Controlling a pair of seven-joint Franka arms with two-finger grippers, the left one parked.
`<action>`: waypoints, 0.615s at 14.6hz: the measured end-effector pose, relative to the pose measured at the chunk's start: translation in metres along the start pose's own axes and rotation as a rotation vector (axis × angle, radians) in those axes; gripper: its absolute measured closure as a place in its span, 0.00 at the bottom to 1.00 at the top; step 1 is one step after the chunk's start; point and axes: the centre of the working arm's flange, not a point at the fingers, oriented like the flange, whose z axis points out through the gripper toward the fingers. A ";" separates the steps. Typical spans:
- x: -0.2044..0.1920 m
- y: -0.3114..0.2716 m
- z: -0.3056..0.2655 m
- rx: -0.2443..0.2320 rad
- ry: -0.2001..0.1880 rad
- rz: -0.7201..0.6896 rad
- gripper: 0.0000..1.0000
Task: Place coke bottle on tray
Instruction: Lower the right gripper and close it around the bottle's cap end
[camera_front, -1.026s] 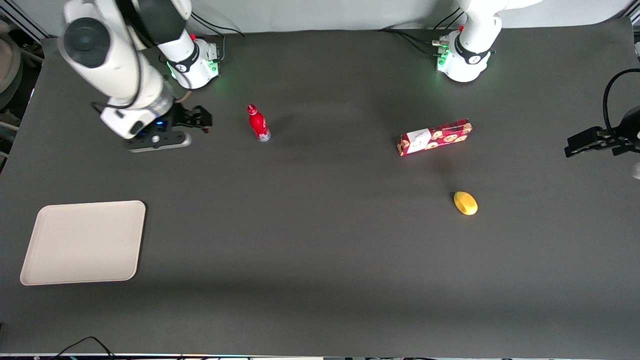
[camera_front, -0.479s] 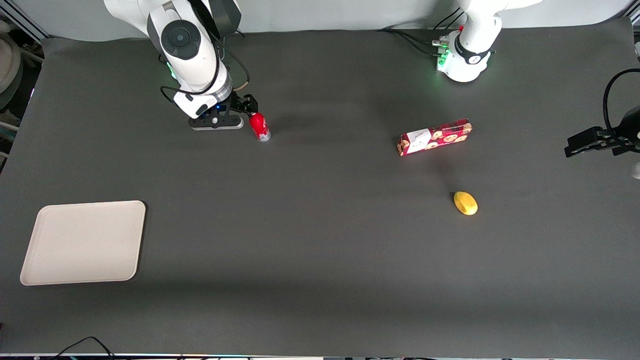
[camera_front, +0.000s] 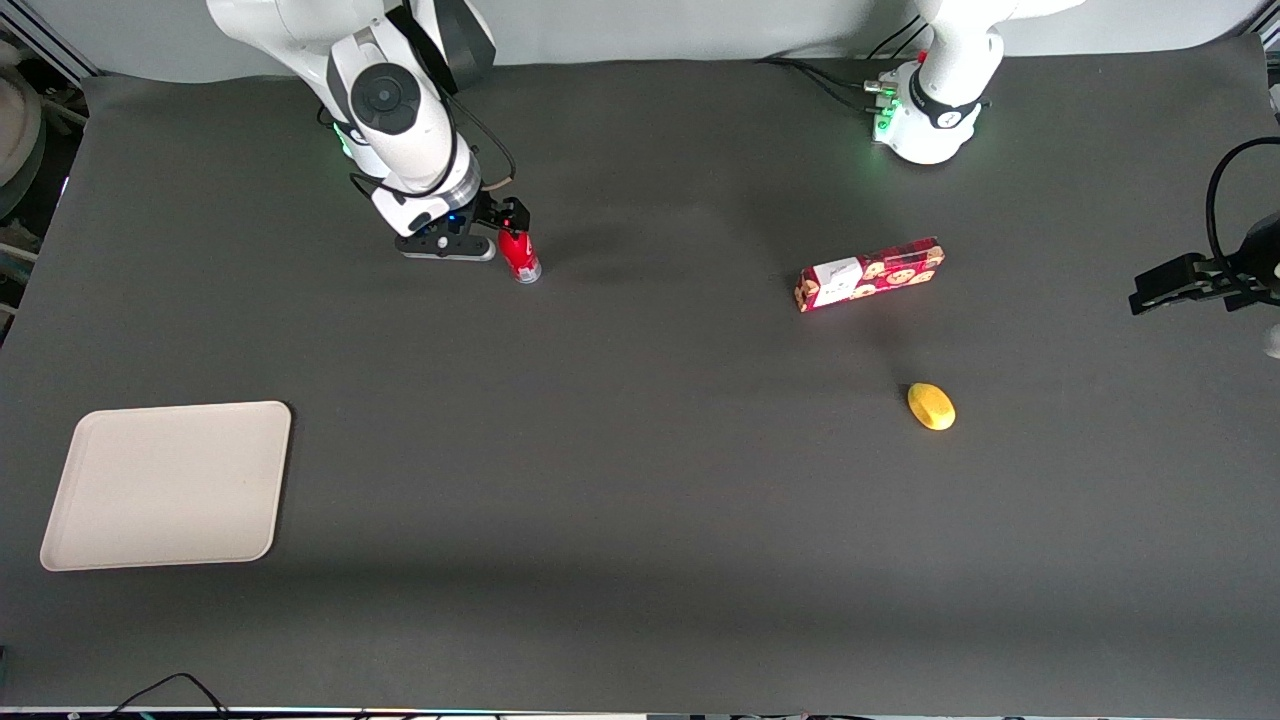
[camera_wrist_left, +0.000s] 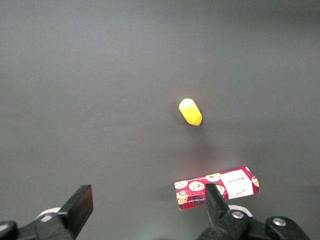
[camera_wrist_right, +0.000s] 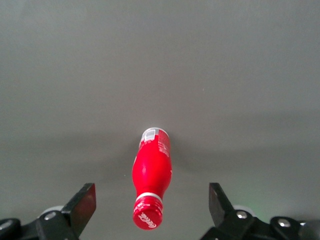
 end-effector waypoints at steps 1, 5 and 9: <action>-0.006 -0.003 0.007 -0.007 -0.001 0.001 0.00; -0.025 -0.009 0.029 -0.043 -0.019 -0.004 0.00; -0.030 -0.008 0.039 -0.046 -0.013 0.000 0.01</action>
